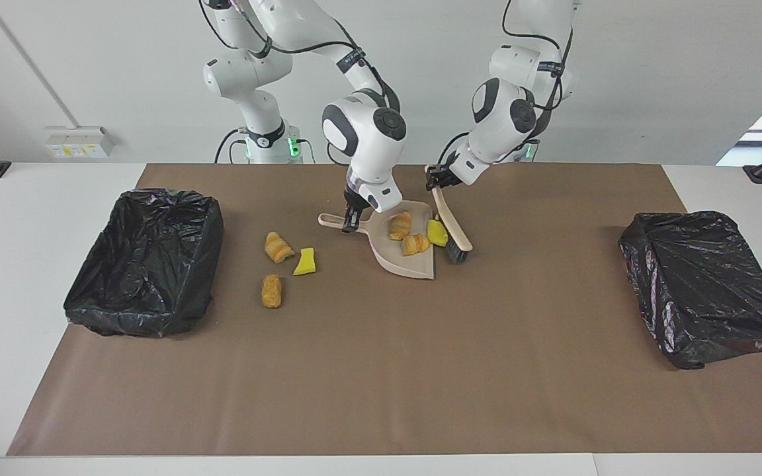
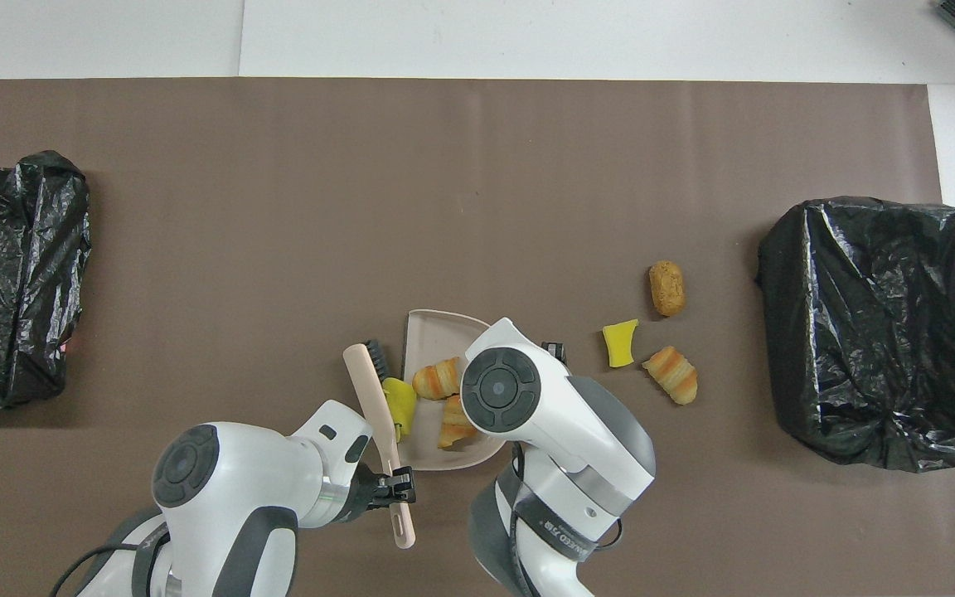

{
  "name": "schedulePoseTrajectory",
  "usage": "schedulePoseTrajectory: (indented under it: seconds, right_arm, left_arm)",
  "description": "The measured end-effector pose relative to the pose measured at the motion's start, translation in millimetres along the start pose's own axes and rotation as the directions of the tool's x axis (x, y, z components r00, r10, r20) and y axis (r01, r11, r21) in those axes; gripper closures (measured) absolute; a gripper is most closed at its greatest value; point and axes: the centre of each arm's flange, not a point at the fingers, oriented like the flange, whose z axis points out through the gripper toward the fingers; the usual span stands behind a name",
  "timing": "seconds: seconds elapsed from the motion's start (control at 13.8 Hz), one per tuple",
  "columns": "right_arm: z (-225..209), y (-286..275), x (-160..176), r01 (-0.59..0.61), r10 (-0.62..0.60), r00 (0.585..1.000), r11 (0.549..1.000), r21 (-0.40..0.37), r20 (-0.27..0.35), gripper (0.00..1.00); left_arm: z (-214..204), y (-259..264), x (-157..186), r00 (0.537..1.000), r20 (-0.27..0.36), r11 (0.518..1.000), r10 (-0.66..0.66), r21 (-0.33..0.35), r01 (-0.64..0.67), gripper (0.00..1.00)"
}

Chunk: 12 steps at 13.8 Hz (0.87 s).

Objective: Sweep and dump trash in bin

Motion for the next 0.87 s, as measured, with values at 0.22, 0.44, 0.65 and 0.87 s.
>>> schedulePoseTrajectory:
  seconds: [0.22, 0.44, 0.65, 0.87]
  right_arm:
    - [0.1, -0.1, 0.0, 0.000, 0.000, 1.000, 1.000, 0.000, 0.000, 0.69]
    - [0.1, -0.1, 0.0, 0.000, 0.000, 1.000, 1.000, 0.000, 0.000, 0.69]
    - [0.1, -0.1, 0.0, -0.001, 0.001, 1.000, 1.000, 0.000, 0.000, 0.69]
    - [0.4, -0.6, -0.1, -0.018, 0.018, 1.000, 1.000, 0.002, 0.003, 0.69]
  left_arm:
    - [-5.5, 14.7, 4.4, 1.000, -0.007, 1.000, 0.009, -0.020, -0.009, 0.74]
    - [-8.6, 20.6, 3.7, 1.000, -0.007, 0.999, 0.008, -0.037, -0.008, 0.74]
    - [-1.3, 27.7, -9.5, 1.000, 0.030, 1.000, -0.007, -0.024, 0.007, 0.74]
    - [8.4, 33.9, -35.0, 0.991, 0.124, 0.999, -0.046, 0.025, 0.043, 0.74]
